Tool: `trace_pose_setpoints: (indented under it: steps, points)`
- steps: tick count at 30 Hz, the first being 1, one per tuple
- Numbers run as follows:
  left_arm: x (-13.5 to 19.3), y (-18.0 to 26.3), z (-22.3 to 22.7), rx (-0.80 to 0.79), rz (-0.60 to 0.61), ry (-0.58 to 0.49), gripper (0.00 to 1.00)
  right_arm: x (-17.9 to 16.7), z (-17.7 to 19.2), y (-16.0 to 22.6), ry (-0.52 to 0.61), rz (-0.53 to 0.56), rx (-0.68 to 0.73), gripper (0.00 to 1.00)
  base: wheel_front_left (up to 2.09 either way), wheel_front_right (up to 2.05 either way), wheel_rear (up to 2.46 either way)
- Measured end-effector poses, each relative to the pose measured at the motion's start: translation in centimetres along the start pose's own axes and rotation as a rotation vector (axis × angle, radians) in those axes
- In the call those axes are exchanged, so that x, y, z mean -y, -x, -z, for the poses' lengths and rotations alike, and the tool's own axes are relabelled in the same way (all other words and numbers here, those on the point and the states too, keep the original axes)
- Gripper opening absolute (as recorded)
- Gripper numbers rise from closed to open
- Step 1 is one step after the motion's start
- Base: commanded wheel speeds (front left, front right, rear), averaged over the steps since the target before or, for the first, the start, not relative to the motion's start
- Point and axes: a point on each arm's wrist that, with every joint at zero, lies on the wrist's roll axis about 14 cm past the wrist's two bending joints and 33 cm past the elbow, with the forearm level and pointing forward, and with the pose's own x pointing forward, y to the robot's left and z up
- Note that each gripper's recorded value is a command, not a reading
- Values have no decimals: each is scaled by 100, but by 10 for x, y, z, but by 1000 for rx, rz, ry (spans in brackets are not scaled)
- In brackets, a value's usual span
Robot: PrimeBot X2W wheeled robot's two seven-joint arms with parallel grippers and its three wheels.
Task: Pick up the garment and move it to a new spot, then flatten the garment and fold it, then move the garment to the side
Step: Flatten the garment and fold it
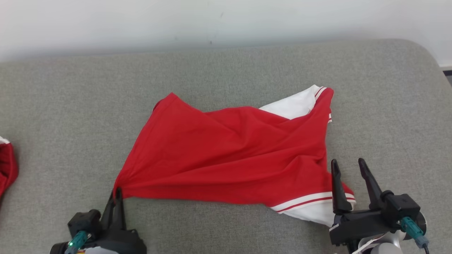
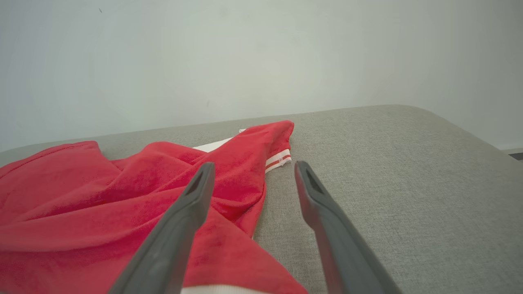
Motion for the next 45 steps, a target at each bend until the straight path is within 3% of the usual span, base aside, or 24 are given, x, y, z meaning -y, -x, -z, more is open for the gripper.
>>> trace_pose_setpoints:
  steps: [1,2,20,27,45]
  points:
    - [-2,3,0,-1,-7,-4,95,-1,0,1,-1,-3,0,100,0,0,0]
    - [-5,5,-1,3,-14,-8,100,-2,-1,3,-2,-5,1,100,0,0,0]
    - [-32,75,-27,113,-92,-72,100,-14,-16,41,-43,-35,48,100,0,0,0]
    - [-30,84,-27,121,-89,-85,100,-18,-11,46,-52,-46,36,100,0,0,0]
    - [-5,70,-7,55,-9,-69,100,15,59,80,11,25,-203,100,0,0,0]
